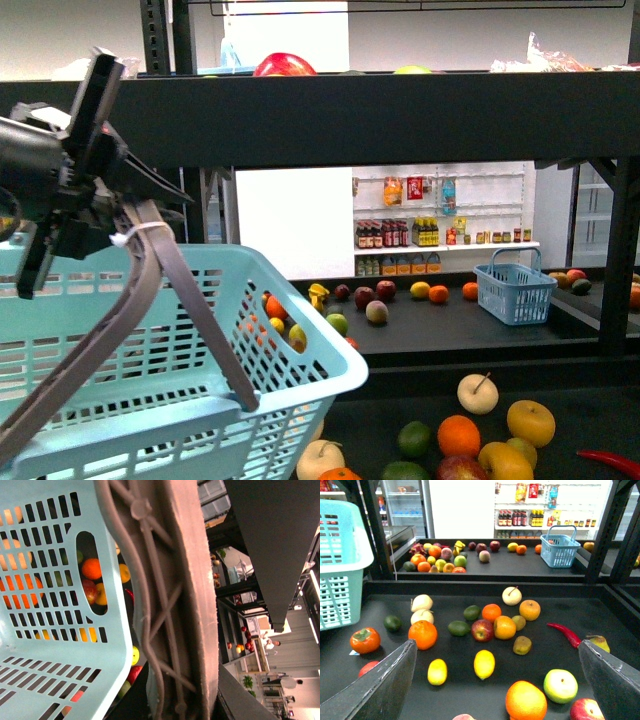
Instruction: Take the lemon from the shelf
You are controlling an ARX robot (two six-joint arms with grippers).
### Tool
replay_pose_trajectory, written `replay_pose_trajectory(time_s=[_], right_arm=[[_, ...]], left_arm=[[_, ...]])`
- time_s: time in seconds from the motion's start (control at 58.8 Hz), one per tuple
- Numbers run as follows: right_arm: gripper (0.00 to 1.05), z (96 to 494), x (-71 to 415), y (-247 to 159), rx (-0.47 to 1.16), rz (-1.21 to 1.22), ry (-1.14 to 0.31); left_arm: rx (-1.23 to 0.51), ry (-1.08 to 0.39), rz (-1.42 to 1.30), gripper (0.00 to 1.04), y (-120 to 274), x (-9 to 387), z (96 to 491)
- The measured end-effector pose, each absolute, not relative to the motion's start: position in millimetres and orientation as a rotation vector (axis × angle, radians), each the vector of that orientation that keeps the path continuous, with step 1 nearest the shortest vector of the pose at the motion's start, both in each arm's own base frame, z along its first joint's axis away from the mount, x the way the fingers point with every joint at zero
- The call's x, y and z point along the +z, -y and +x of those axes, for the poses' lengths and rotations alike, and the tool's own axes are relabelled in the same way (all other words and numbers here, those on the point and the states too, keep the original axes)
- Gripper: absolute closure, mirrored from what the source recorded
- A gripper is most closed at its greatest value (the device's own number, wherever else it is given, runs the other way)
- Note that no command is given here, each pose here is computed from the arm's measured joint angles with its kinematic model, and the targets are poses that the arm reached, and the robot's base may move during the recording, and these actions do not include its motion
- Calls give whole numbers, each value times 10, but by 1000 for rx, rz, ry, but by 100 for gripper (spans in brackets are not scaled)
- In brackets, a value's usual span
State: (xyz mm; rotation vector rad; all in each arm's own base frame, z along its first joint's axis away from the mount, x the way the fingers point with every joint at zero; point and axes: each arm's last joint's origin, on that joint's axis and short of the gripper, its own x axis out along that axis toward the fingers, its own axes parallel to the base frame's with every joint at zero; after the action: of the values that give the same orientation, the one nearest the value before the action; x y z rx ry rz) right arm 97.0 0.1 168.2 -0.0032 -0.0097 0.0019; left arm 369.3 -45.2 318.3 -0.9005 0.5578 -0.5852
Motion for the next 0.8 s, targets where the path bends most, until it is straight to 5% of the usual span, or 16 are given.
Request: replay_pose_trajectory(time_s=[0.748,0.799], right_arm=[[7,970,1682,0,-5,-6,8],[7,980,1651,3,-126,-70,-109]], left_arm=[[-736,-655,-823,91,1561,2930,3929],[-741,-657,-820,91,1586,2930,3919]])
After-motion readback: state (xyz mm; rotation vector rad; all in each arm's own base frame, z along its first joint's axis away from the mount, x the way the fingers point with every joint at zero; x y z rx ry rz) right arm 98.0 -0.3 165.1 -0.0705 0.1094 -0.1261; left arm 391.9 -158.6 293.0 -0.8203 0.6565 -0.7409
